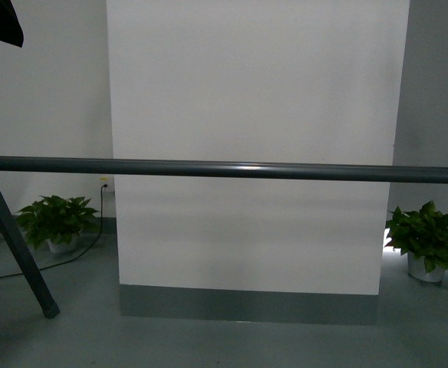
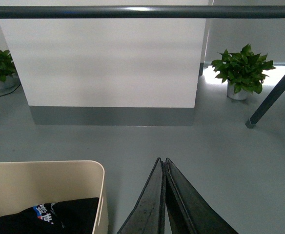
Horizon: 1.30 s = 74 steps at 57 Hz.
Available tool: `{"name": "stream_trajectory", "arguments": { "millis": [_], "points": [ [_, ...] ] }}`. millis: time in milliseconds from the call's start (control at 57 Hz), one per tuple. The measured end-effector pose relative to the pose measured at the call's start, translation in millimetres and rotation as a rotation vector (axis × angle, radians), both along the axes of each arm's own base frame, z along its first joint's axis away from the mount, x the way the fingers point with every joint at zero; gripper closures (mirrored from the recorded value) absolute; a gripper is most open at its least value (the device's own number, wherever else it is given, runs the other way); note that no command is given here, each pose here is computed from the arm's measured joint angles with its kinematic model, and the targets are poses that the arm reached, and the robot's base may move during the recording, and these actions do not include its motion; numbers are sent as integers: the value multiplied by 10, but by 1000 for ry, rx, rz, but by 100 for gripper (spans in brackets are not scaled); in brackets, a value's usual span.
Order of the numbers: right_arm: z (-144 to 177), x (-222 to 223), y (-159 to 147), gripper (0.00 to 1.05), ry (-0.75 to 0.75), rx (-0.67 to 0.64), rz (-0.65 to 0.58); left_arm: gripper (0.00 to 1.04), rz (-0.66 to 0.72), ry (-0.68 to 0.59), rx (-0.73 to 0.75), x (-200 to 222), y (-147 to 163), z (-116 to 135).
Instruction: Move hamper under clothes hanger
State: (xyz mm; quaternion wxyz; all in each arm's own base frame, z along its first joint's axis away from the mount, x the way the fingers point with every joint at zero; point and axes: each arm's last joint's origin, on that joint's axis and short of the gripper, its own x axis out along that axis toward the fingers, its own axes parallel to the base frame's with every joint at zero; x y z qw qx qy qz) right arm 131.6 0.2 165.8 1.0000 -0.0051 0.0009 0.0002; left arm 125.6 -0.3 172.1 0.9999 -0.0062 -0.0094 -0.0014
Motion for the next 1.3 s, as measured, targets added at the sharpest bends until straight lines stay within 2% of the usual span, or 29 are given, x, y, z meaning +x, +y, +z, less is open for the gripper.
{"name": "stream_trajectory", "arguments": {
  "millis": [806,912,1087,1297],
  "points": [
    [25,-208,0,103,-11,0,0,101,0,-3,0,-183,0,2],
    [24,-221,0,103,-11,0,0,101,0,30,2,-254,1,-44],
    [-22,-301,0,103,24,0,2,101,0,5,4,-286,1,-28],
    [-5,-340,0,103,-5,0,2,101,0,3,5,-287,1,-27]
  ]
}}
